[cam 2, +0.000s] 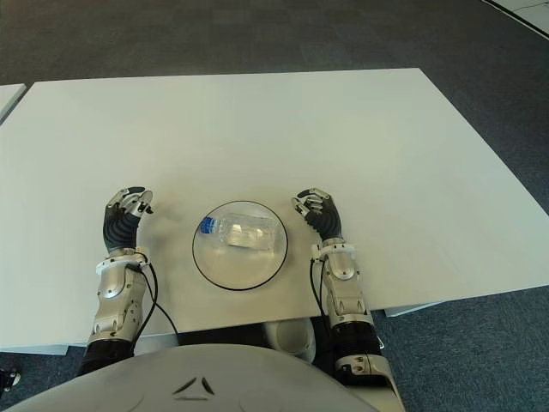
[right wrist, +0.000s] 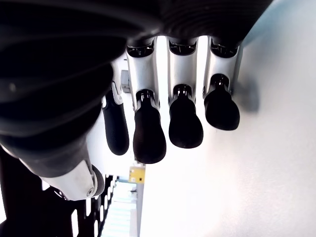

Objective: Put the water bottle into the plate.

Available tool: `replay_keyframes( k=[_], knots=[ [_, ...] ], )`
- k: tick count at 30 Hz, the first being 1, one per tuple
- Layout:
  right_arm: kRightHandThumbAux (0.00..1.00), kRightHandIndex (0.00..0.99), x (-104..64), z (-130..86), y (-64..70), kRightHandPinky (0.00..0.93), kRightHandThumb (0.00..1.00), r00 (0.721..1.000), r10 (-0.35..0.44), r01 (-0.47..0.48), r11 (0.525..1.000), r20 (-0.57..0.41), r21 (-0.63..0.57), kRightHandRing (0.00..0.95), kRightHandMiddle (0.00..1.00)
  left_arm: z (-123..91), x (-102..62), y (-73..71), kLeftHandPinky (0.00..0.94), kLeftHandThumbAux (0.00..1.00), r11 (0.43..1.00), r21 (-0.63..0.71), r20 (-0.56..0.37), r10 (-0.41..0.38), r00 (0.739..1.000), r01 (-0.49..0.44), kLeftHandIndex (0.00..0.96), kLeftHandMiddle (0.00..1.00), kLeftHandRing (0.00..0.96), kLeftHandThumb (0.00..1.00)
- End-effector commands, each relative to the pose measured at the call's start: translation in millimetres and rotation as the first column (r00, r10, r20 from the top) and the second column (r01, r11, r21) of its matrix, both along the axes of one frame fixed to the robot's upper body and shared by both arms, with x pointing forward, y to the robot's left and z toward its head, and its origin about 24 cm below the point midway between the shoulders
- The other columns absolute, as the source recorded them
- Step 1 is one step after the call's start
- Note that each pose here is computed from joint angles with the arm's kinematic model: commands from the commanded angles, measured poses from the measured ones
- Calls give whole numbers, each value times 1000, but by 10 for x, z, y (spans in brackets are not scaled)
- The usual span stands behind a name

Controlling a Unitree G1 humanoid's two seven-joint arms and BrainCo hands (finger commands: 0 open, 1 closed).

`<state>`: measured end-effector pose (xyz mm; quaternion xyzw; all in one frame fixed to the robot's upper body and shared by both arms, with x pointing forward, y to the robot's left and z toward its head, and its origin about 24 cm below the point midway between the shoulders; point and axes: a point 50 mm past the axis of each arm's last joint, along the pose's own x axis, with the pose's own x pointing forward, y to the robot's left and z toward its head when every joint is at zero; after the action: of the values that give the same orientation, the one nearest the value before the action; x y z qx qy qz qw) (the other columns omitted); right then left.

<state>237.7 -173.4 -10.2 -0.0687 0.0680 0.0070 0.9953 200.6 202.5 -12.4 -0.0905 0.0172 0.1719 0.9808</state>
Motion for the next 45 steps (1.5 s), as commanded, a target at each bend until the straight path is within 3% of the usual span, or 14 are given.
replay_keyframes(
  k=[1,28,45],
  knots=[
    [731,436,-76,-135,0,758,699,997,1,0,1000,-83,3,758,763,-56,-40,46,721,715,1000,14,-66,-27,997,28,437,723,715,707],
    [730,437,-70,-133,21,739,702,996,-11,12,1000,-86,11,742,750,-222,-70,117,750,718,981,101,-259,-137,956,168,437,766,754,707],
    [730,437,-74,-129,41,741,702,997,-7,7,1000,-73,11,741,749,-320,-39,62,746,719,976,107,-298,-148,943,188,436,763,749,707]
  ],
)
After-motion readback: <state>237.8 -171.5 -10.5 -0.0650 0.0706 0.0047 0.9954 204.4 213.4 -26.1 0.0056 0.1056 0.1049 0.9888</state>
